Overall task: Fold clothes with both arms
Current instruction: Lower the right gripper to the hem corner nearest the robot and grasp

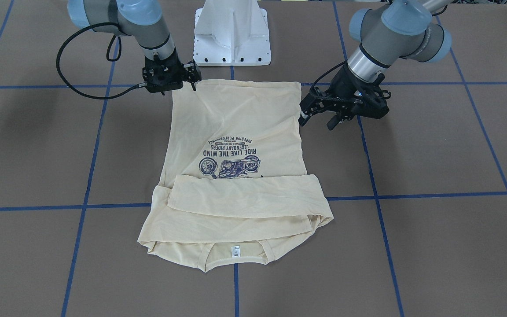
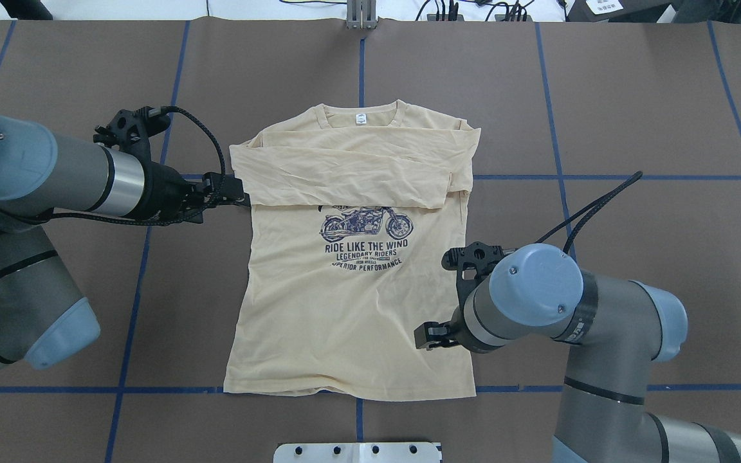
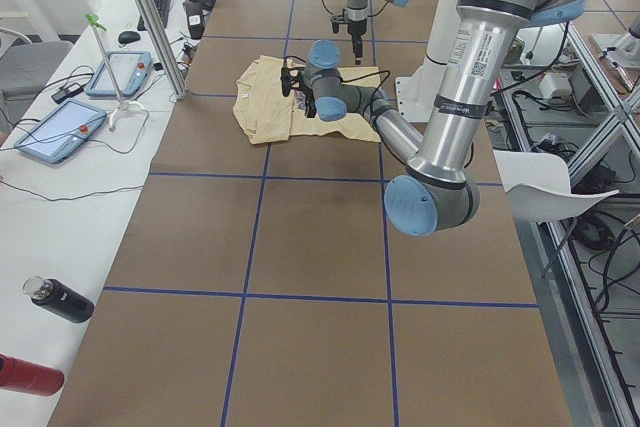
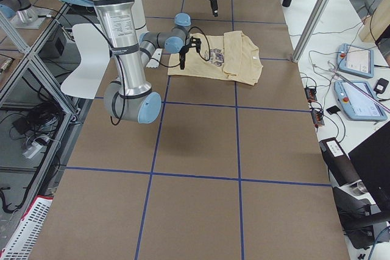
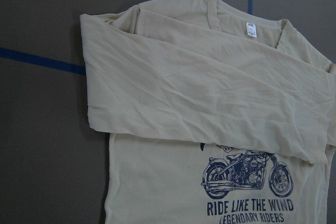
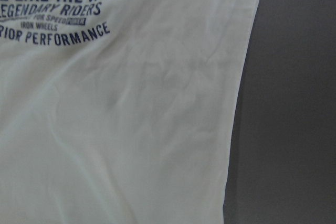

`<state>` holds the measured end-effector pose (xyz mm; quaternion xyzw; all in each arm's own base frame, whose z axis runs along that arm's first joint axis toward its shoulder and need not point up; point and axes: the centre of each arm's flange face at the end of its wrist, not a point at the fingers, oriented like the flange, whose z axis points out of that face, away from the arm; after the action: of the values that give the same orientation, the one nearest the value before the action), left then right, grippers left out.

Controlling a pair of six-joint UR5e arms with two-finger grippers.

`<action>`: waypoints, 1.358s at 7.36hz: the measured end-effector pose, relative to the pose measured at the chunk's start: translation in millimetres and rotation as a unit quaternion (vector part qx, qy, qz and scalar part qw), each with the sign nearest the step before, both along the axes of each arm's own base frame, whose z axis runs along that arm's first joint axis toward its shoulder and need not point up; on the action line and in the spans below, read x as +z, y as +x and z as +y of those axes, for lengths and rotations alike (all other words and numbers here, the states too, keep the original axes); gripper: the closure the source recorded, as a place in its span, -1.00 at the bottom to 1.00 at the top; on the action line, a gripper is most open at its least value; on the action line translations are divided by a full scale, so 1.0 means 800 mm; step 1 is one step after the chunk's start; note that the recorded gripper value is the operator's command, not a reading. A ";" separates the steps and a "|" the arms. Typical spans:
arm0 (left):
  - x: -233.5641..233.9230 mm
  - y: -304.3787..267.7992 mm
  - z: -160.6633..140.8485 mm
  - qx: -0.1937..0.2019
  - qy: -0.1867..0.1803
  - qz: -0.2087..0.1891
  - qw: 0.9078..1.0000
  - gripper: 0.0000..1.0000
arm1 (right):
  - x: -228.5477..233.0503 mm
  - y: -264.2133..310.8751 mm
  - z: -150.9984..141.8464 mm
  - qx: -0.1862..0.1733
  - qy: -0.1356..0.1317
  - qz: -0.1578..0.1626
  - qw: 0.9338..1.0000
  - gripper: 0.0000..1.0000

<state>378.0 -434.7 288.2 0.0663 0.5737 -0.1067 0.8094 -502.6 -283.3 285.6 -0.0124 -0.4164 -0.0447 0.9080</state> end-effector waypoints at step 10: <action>0.000 0.001 0.004 0.003 0.001 -0.001 1.000 -0.99 | 0.044 -0.043 0.033 -0.014 -0.025 0.041 0.999 -0.25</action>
<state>378.6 -431.1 288.5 0.0652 0.5735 -0.1035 0.8100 -537.2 -257.0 320.8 -0.0427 -0.3796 -0.0468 0.9230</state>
